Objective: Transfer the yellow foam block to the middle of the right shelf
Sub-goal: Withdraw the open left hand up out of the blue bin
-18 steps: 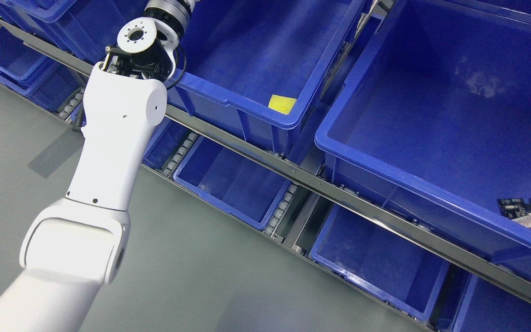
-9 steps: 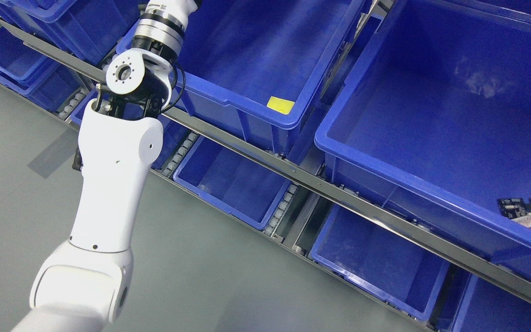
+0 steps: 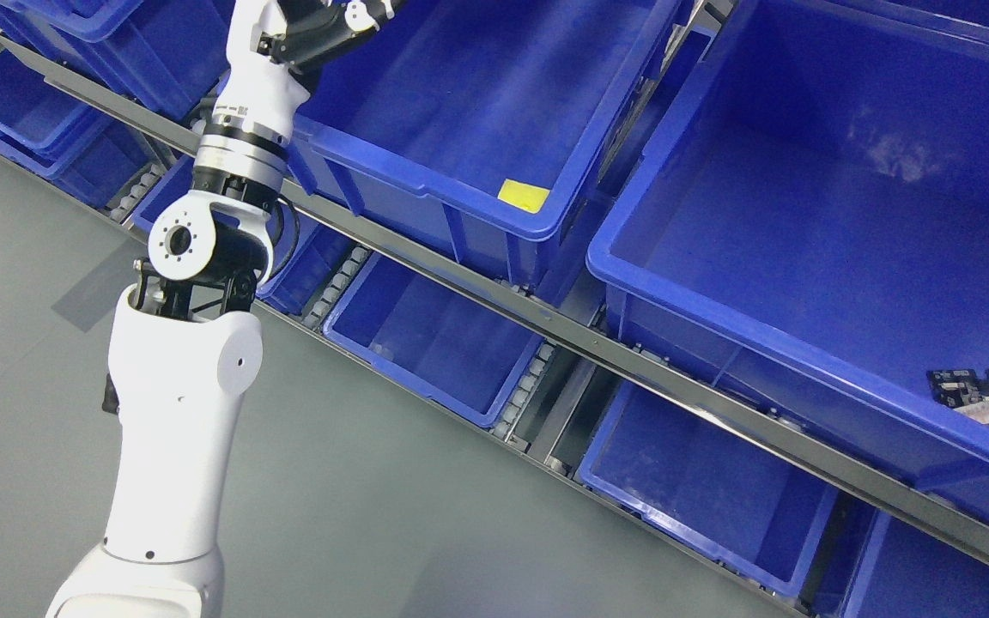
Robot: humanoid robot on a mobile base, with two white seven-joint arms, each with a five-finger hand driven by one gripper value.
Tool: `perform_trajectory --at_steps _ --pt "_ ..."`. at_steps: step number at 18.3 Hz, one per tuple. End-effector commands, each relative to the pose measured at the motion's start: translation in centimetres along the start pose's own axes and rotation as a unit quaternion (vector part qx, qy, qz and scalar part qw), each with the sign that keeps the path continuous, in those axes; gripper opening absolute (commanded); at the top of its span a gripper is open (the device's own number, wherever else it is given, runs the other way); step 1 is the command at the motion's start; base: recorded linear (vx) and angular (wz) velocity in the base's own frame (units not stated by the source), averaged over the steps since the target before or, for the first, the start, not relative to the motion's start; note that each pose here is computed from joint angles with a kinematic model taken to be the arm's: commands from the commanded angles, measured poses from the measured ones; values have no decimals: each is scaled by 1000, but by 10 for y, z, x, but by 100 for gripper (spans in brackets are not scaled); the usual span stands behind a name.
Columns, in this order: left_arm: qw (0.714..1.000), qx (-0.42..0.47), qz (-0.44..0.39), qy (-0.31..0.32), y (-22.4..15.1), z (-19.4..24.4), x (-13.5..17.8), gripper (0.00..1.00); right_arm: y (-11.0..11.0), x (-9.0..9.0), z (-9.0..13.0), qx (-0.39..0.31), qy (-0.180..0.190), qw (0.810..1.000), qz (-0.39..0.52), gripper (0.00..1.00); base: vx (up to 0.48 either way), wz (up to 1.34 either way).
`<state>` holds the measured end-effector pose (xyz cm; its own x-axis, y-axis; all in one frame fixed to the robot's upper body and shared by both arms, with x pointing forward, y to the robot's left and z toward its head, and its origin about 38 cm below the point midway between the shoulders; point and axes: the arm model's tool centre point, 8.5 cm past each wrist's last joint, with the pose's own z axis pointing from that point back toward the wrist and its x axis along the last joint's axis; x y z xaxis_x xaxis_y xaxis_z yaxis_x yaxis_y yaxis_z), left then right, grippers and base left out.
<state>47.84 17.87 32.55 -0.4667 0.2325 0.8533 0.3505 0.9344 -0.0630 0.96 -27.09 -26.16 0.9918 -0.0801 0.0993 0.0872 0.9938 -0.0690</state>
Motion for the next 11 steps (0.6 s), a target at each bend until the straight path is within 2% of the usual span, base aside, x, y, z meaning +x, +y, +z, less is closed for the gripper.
perform_trajectory --at_steps 1,11 --pt "1000 13 -8 -22 10 25 17 100 -11 9 0 -8 -13 1000 1 100 0 0" --pt "1000 8 15 -6 -4 18 12 100 -11 9 0 -8 -13 1000 1 100 0 0"
